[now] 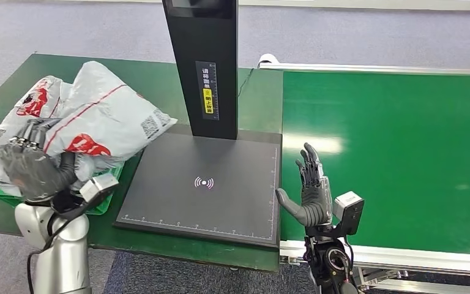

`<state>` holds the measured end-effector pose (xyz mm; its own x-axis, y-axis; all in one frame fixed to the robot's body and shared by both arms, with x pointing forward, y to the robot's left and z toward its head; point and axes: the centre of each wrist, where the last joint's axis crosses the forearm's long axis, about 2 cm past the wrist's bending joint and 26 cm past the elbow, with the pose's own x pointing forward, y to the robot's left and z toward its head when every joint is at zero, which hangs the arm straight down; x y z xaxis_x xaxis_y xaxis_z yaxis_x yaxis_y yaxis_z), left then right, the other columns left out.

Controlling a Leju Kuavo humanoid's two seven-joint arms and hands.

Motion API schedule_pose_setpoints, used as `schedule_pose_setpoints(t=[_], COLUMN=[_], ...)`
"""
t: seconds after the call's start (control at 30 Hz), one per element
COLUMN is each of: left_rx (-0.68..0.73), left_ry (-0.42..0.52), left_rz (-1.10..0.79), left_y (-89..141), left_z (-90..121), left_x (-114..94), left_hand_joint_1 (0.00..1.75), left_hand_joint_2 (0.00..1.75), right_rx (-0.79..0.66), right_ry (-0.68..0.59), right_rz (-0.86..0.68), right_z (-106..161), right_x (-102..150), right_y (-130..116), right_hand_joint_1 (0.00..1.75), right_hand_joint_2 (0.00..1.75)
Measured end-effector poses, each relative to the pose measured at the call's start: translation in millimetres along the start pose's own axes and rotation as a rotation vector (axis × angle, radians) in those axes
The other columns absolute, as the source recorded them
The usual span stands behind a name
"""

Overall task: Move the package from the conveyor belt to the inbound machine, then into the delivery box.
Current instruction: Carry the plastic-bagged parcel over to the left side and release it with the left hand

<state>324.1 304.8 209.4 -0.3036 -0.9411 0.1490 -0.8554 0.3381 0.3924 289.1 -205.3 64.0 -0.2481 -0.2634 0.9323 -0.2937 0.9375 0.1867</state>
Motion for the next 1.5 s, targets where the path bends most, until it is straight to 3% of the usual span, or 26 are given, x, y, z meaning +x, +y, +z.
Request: schedule_pose_setpoints(t=[0.17, 0.33, 0.43, 0.5, 0.63, 0.77, 0.9, 0.93, 1.03, 1.07, 1.2, 1.33, 1.43, 1.5], left_rx=[-0.012, -0.212, -0.342, -0.429, -0.604, -0.757, -0.797, -0.803, -0.818, -0.827, -0.901, -1.035, -1.046, -0.963], left_ry=[0.132, 0.522, 0.663, 0.696, 0.735, 0.748, 0.741, 0.739, 0.737, 0.736, 0.741, 0.75, 0.751, 0.742], left_rz=[-0.214, -0.334, -0.323, -0.297, -0.255, -0.245, -0.25, -0.252, -0.254, -0.254, -0.266, -0.294, -0.301, -0.271], left_y=[7.4, -22.6, -40.6, -49.3, -61.6, -70.6, -73.5, -73.8, -74.2, -74.5, -76.9, -81.8, -82.7, -80.6], left_z=[-16.3, -1.7, 9.8, 15.1, 19.5, 22.7, 24.9, 25.4, 27.2, 28.0, 30.9, 31.5, 33.5, 40.3], left_x=[-56.9, -88.4, -95.2, -97.3, -101.1, -102.8, -104.4, -104.8, -105.8, -105.9, -105.1, -103.7, -103.9, -103.9], left_hand_joint_1=[1.75, 1.75, 1.75, 1.74, 1.5, 1.5, 1.5, 1.35, 0.26, 0.03, 0.0, 0.0, 0.0, 0.0], left_hand_joint_2=[1.75, 1.75, 1.75, 1.75, 1.75, 1.75, 1.75, 1.75, 1.75, 1.75, 1.75, 0.0, 0.0, 0.0], right_rx=[-0.017, -0.012, 0.007, 0.019, 0.039, 0.052, 0.055, 0.055, 0.055, 0.055, 0.06, 0.07, 0.072, 0.071], right_ry=[-0.001, 0.011, 0.018, 0.017, 0.006, 0.001, 0.004, 0.005, 0.01, 0.011, 0.017, 0.022, 0.023, 0.026], right_rz=[0.004, 0.007, 0.009, 0.012, 0.017, 0.021, 0.022, 0.022, 0.021, 0.021, 0.024, 0.03, 0.032, 0.032], right_z=[1.1, 2.8, 2.5, 0.8, -6.9, -13.3, -15.1, -15.1, -14.5, -14.2, -13.5, -15.8, -17.8, -17.1], right_x=[-0.6, -0.6, -0.3, 0.4, 3.0, 4.1, 3.5, 3.2, 2.2, 1.8, 0.6, 0.1, 0.1, -0.5], right_y=[-1.7, -3.8, -4.0, -4.2, -5.2, -6.3, -6.7, -6.8, -6.8, -6.8, -6.5, -6.0, -6.1, -6.1], right_hand_joint_1=[0.0, 0.0, 0.0, 0.0, 0.0, 0.0, 0.0, 0.0, 0.0, 0.0, 0.0, 0.0, 0.0, 0.0], right_hand_joint_2=[1.75, 1.75, 1.75, 1.75, 1.75, 1.75, 1.75, 1.75, 1.75, 1.75, 1.75, 1.75, 1.75, 1.75])
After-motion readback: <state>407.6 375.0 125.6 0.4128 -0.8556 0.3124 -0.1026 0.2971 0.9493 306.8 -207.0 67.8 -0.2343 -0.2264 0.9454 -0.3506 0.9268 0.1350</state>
